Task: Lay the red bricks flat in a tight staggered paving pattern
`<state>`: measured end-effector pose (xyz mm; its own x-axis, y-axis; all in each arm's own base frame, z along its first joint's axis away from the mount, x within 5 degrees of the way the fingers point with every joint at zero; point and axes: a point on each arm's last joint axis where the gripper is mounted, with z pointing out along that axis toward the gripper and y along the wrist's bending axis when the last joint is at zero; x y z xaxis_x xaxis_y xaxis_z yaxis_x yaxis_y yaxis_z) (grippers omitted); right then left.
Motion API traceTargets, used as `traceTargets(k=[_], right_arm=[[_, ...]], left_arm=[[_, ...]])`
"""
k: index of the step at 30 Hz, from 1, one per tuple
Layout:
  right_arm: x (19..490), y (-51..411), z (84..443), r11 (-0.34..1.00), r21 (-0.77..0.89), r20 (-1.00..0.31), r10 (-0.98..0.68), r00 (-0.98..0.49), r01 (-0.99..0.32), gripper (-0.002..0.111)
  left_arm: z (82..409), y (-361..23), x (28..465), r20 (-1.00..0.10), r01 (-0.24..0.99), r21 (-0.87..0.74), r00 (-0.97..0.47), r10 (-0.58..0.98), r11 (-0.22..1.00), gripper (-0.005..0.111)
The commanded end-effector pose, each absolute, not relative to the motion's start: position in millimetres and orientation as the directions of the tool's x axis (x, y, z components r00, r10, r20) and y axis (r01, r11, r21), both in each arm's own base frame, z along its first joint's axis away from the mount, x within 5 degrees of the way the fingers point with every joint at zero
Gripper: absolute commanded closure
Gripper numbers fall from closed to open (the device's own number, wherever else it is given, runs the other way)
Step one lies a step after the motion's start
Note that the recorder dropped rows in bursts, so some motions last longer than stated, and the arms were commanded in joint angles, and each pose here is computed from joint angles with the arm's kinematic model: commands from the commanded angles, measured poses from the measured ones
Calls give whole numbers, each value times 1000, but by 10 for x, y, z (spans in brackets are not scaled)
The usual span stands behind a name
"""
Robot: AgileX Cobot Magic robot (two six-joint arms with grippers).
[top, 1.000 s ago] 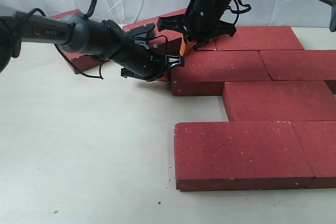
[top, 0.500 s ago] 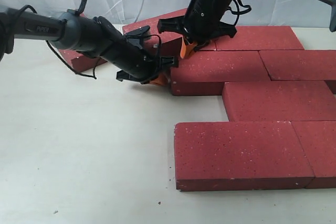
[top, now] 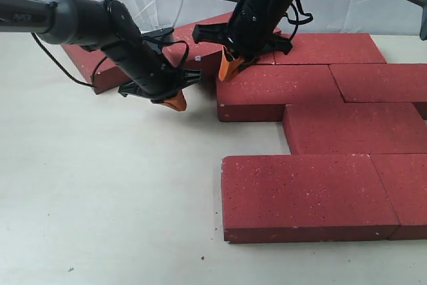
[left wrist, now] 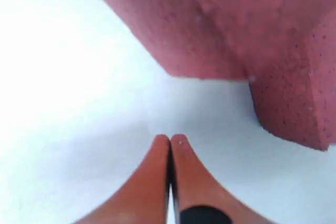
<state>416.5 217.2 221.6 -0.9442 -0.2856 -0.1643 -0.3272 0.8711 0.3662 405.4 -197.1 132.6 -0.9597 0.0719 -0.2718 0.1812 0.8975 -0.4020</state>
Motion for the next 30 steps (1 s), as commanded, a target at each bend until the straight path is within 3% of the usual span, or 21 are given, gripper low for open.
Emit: traceTargets(k=[1,8,13,20,25,30], right_arm=[[4121,2149,2408,855,380,-203,-295,-933,-353,109],[3877,2031,2466,843,365,-182,-351,-919,-394,109],[3774,1909,2376,870,286,-194,-358,-914,-401,109],[3920,1544,2319,902,311,-205,-242,-948,-298,109],[4043,1224,2333,908,347,-220,-165,-961,-235,109],[4108,1043,2336,915,342,-242,-137,-961,-216,109]], left_arm=[[1415,-1900,3935,-266,194,-372,-959,96,908,107],[1572,-1804,3786,-298,229,-329,-946,129,916,107],[1866,-1713,3708,-384,303,-253,-903,192,919,107],[2386,-1615,3613,-514,366,-183,-826,229,912,107],[2680,-1435,3603,-592,342,-176,-786,178,923,107],[2734,-1211,3646,-592,290,-177,-795,134,940,107]])
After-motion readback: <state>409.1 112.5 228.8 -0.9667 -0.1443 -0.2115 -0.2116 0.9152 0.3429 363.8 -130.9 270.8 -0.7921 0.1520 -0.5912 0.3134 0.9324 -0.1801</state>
